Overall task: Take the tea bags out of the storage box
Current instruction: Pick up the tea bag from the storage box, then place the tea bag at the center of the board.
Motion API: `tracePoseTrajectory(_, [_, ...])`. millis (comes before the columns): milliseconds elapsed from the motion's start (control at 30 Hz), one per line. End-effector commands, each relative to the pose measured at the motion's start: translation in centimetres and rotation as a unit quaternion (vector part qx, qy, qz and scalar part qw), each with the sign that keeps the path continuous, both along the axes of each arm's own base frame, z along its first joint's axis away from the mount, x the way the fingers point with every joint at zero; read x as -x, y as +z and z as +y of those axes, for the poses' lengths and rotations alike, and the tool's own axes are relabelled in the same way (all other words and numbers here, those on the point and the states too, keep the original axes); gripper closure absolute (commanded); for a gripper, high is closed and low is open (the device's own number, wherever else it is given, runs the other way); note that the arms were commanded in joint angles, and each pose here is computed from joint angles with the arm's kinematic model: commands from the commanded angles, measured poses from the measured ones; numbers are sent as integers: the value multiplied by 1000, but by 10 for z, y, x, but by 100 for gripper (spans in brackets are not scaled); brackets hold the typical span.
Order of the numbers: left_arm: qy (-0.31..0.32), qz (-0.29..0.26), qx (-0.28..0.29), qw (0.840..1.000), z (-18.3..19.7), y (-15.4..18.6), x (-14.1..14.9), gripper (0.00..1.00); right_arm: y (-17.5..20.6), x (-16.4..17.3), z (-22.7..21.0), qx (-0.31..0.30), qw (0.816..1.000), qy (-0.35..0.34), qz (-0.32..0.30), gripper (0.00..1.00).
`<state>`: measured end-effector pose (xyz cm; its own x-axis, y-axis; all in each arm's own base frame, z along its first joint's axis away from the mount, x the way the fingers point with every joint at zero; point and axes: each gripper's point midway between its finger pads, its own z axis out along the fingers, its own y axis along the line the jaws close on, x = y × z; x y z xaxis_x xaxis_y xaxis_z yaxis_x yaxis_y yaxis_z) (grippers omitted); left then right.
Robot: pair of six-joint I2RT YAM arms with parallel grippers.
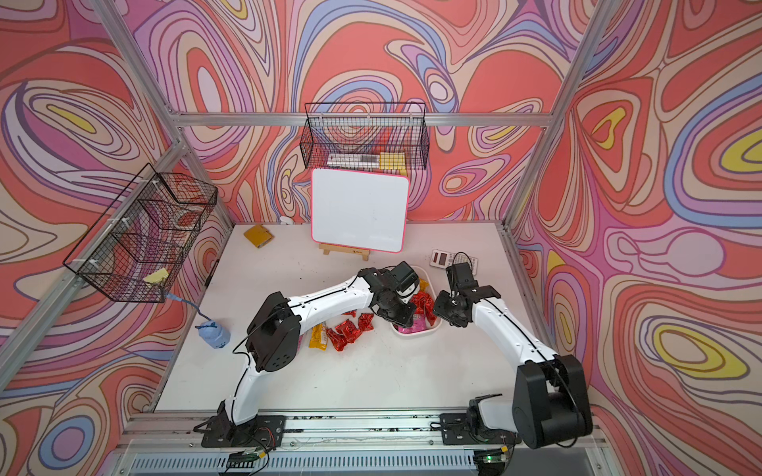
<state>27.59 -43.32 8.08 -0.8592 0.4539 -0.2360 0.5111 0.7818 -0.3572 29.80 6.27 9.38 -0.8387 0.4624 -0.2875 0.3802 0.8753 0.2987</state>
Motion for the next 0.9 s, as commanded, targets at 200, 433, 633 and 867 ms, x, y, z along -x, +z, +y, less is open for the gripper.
tracePoseTrajectory(200, [1,-14,18,1000,4,34,1,99,9,-5,-1,-8,1000,-7,-19,54])
tracePoseTrajectory(433, [22,-35,37,998,16,64,6,100,16,-11,1,-13,1000,-2,-27,54])
tracePoseTrajectory(633, [92,-76,46,992,51,92,4,100,20,-16,3,-14,999,5,-34,54])
tracePoseTrajectory(867, [288,-137,56,946,145,104,-24,100,26,-27,8,-22,999,17,-43,54])
